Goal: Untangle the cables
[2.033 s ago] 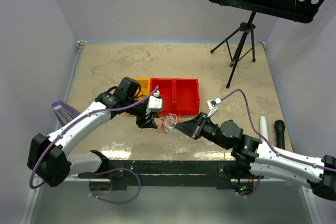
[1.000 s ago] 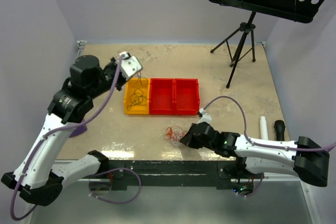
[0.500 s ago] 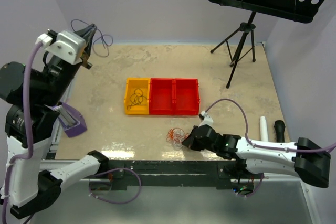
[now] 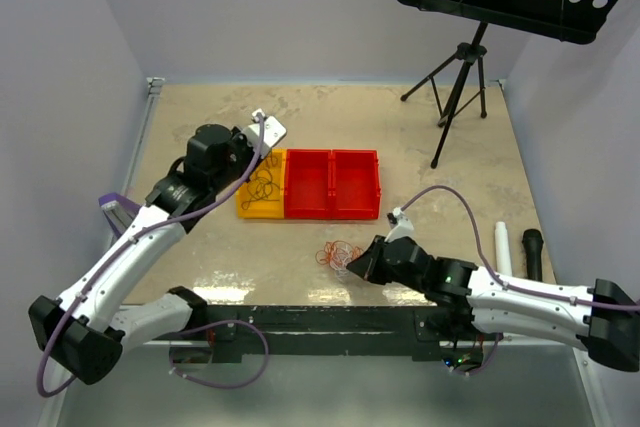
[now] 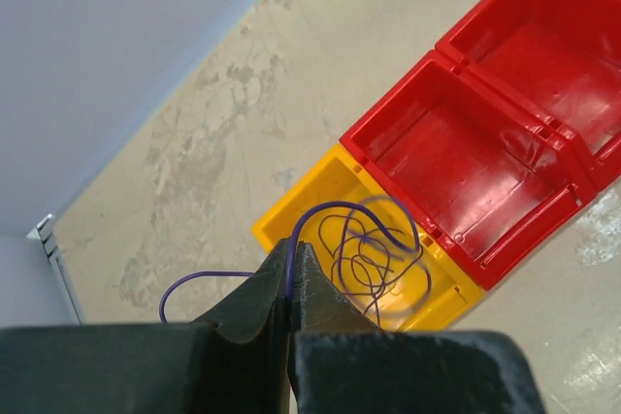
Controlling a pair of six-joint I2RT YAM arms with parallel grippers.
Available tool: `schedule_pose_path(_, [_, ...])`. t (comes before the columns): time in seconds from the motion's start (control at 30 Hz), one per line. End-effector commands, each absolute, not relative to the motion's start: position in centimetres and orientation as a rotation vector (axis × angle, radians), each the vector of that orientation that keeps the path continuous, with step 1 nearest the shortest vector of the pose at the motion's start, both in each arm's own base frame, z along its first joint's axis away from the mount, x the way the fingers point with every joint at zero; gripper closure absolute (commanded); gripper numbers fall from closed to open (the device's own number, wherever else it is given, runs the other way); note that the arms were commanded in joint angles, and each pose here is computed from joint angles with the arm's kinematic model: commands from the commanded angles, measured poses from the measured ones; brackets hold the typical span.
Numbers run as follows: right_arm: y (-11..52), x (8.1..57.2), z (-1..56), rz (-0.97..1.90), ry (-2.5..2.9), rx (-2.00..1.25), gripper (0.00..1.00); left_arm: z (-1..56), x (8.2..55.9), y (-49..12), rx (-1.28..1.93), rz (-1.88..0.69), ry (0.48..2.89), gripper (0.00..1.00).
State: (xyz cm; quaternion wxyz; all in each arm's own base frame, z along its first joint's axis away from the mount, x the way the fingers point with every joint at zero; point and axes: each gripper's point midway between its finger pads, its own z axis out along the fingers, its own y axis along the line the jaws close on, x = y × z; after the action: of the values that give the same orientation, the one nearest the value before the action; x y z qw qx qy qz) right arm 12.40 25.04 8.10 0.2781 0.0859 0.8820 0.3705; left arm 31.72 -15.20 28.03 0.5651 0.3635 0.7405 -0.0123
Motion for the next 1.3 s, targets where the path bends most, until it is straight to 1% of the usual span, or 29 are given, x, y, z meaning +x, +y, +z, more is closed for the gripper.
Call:
schedule_pose_path(0.0, [25.2,12.7,9.5,1.026,2.329,0.255,1.0,28.4,33.9,-15.1,0.777,0.021,1.676,1.0])
schedule_pose_path(0.1, [25.2,12.7,9.9,1.038,2.319,0.253,1.0,24.8,34.4,-15.0,0.798,0.044,1.75,1.0])
schedule_pose_path(0.3, [25.8,13.0,10.6,1.044,2.304,0.237,1.0,19.5,35.8,-14.4,0.806,0.119,1.867,1.0])
schedule_pose_path(0.37, [26.0,13.2,11.0,1.051,2.295,0.234,1.0,18.2,36.6,-13.6,0.788,0.178,1.895,1.0])
schedule_pose_path(0.47, [26.2,13.3,11.5,1.062,2.286,0.229,1.0,17.0,37.7,-13.0,0.752,0.199,1.928,1.0])
schedule_pose_path(0.73, [26.3,13.3,11.8,1.07,2.28,0.23,1.0,13.6,38.4,-13.7,0.717,0.149,2.035,1.0])
schedule_pose_path(0.77, [26.4,13.3,11.7,1.068,2.281,0.23,1.0,13.0,38.1,-14.0,0.73,0.129,2.06,0.95])
schedule_pose_path(0.87, [26.6,13.3,11.6,1.073,2.282,0.228,1.0,11.5,37.5,-15.1,0.778,0.05,2.113,0.76])
schedule_pose_path(1.0, [26.9,13.4,11.3,1.071,2.291,0.223,1.0,12.5,37.0,-16.5,0.79,-0.056,2.077,0.67])
schedule_pose_path(1.1, [27.0,13.4,11.2,1.072,2.292,0.218,1.0,13.5,37.0,-17.0,0.792,-0.087,2.06,0.59])
schedule_pose_path(1.2, [27.2,13.4,11.4,1.081,2.286,0.21,1.0,15.2,36.8,-17.2,0.788,-0.105,2.044,0.47])
schedule_pose_path(1.27, [27.3,13.4,11.4,1.081,2.285,0.204,1.0,17.0,35.9,-18.1,0.82,-0.182,2.01,0.29])
